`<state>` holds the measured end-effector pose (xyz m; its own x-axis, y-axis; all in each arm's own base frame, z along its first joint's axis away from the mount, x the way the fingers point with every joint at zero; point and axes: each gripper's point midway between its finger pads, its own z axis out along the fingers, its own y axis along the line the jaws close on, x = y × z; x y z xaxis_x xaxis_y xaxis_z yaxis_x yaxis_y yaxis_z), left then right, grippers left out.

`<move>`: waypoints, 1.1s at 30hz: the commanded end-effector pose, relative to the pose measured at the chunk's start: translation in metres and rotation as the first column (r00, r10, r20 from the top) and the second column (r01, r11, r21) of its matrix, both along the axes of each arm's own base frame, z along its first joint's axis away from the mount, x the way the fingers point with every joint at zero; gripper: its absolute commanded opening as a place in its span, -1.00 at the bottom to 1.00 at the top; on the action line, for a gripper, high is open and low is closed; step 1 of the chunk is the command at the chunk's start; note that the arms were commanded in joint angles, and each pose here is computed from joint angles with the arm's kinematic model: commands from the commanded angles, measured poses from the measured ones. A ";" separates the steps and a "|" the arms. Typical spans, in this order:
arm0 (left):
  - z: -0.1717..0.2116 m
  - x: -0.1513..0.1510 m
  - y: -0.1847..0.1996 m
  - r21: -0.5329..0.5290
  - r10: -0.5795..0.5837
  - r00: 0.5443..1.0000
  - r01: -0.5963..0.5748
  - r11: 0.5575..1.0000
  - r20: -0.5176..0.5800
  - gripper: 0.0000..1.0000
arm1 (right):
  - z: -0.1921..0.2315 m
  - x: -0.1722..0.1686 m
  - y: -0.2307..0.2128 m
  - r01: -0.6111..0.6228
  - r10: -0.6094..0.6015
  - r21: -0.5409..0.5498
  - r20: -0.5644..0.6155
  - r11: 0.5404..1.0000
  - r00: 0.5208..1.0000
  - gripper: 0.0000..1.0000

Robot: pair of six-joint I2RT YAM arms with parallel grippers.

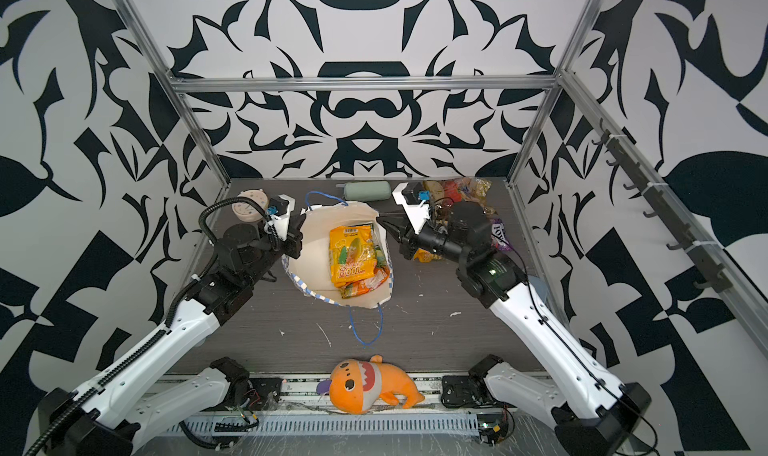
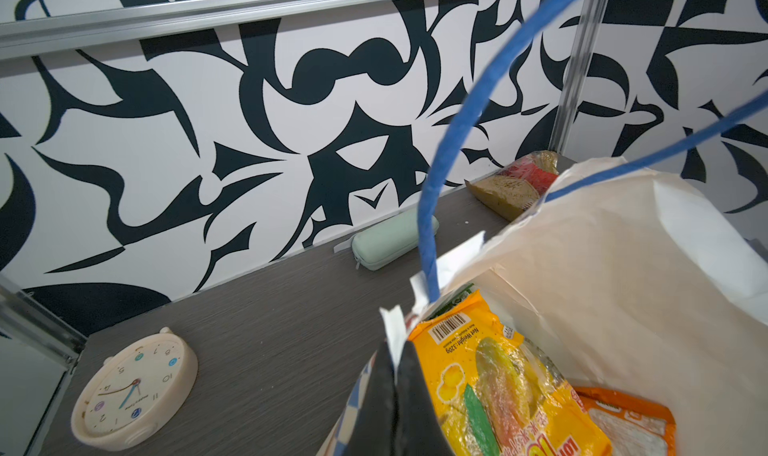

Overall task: Take the snacks out of the paper bag
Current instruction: 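Move the right gripper back over the bag and reach inside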

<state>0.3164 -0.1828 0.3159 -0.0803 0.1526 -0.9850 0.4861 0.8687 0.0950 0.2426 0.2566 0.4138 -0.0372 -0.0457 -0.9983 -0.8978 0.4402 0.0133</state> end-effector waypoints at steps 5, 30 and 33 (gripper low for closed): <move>0.023 -0.015 -0.010 -0.021 -0.098 0.992 0.099 0.995 0.075 -1.00 | -0.068 -0.024 0.047 -0.195 0.171 -0.174 -0.143 0.965 0.975 -0.95; 0.010 -0.040 -0.027 -0.086 -0.250 0.966 0.254 0.963 0.058 -1.00 | -0.270 0.105 0.026 0.515 -0.747 -0.560 -0.340 0.649 0.571 -0.57; 0.014 -0.043 -0.028 -0.106 -0.262 0.962 0.268 0.957 0.073 -1.00 | -0.276 0.109 0.024 0.498 -0.745 -0.557 -0.444 0.665 0.498 -0.36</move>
